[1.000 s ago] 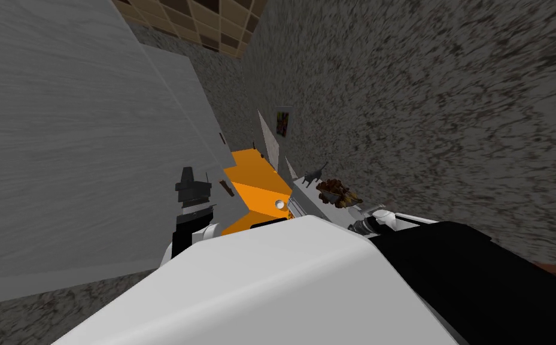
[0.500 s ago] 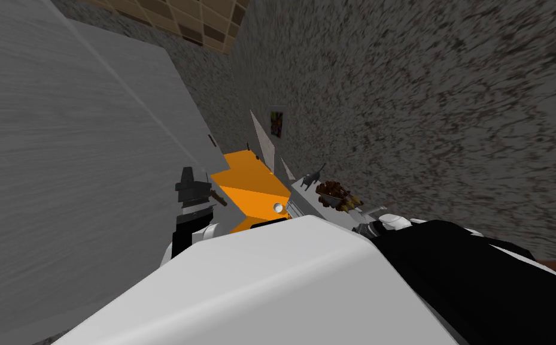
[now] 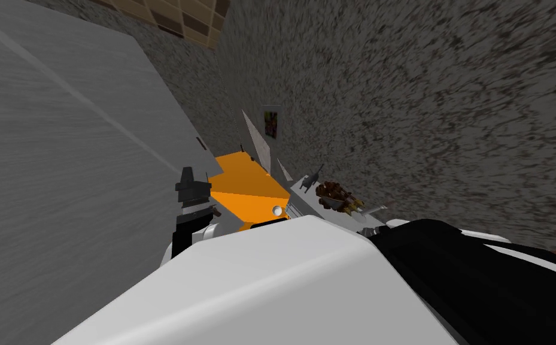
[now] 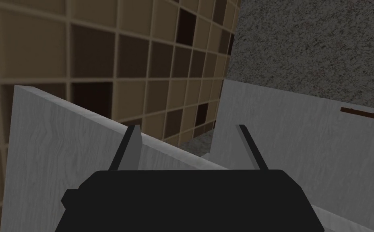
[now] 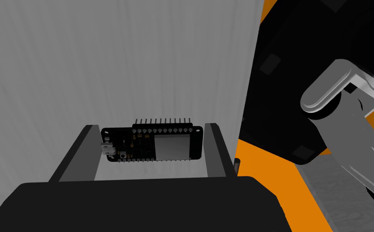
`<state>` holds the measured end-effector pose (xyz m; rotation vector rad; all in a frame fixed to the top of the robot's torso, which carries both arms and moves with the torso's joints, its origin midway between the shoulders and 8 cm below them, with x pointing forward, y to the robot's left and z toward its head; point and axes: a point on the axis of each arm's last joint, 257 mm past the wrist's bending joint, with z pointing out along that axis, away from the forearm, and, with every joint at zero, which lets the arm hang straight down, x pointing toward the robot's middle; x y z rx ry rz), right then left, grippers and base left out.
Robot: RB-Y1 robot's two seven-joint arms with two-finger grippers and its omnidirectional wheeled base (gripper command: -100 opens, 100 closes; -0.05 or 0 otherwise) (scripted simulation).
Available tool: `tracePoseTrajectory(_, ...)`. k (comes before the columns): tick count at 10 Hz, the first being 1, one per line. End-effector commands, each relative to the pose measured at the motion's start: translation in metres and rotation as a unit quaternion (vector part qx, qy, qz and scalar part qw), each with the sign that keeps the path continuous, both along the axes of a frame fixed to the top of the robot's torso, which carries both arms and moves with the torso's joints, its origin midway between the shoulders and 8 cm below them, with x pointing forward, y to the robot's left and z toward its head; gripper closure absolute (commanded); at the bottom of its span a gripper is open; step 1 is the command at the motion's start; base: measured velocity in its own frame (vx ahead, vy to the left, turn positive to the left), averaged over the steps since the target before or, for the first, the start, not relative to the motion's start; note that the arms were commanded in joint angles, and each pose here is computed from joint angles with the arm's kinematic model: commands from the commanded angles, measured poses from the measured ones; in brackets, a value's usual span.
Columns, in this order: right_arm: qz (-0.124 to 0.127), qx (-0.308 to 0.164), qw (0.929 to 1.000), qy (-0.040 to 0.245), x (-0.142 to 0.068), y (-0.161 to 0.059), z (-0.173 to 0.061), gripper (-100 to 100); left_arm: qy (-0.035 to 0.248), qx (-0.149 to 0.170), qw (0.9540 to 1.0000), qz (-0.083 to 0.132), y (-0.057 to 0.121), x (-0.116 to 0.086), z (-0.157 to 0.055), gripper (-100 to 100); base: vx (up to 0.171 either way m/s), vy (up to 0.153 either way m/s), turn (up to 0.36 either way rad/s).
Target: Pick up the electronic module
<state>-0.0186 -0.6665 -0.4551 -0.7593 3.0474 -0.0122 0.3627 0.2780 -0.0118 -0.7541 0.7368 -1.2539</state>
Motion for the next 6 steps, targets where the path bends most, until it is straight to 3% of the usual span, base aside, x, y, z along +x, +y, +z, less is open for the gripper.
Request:
tracePoseTrajectory(1, 0.012, 0.0, 0.9999, 0.0, -0.009, 0.0, 0.004, 100, 0.0, 0.0, 1.0, 0.0, 0.0, 0.0, 0.0, 0, 0.162, 0.027, -0.127)
tracePoseTrajectory(3, 0.027, 0.001, 0.9996, 0.002, -0.0184, 0.0015, 0.0071, 100, 0.0, 0.0, 1.0, 0.0, 0.0, 0.0, 0.0, 0, 0.107, 0.026, -0.123)
tracePoseTrajectory(5, 0.025, 0.001, 0.9997, 0.002, -0.0173, 0.0019, 0.0066, 100, 0.0, 0.0, 1.0, 0.0, 0.0, 0.0, 0.0, 0, 0.07, 0.013, -0.063)
tracePoseTrajectory(6, 0.026, 0.001, 0.9997, 0.002, -0.0178, 0.0019, 0.0066, 0, 0.0, 0.0, 1.0, 0.0, 0.0, 0.0, 0.0001, 0, 0.007, 0.002, 0.004)
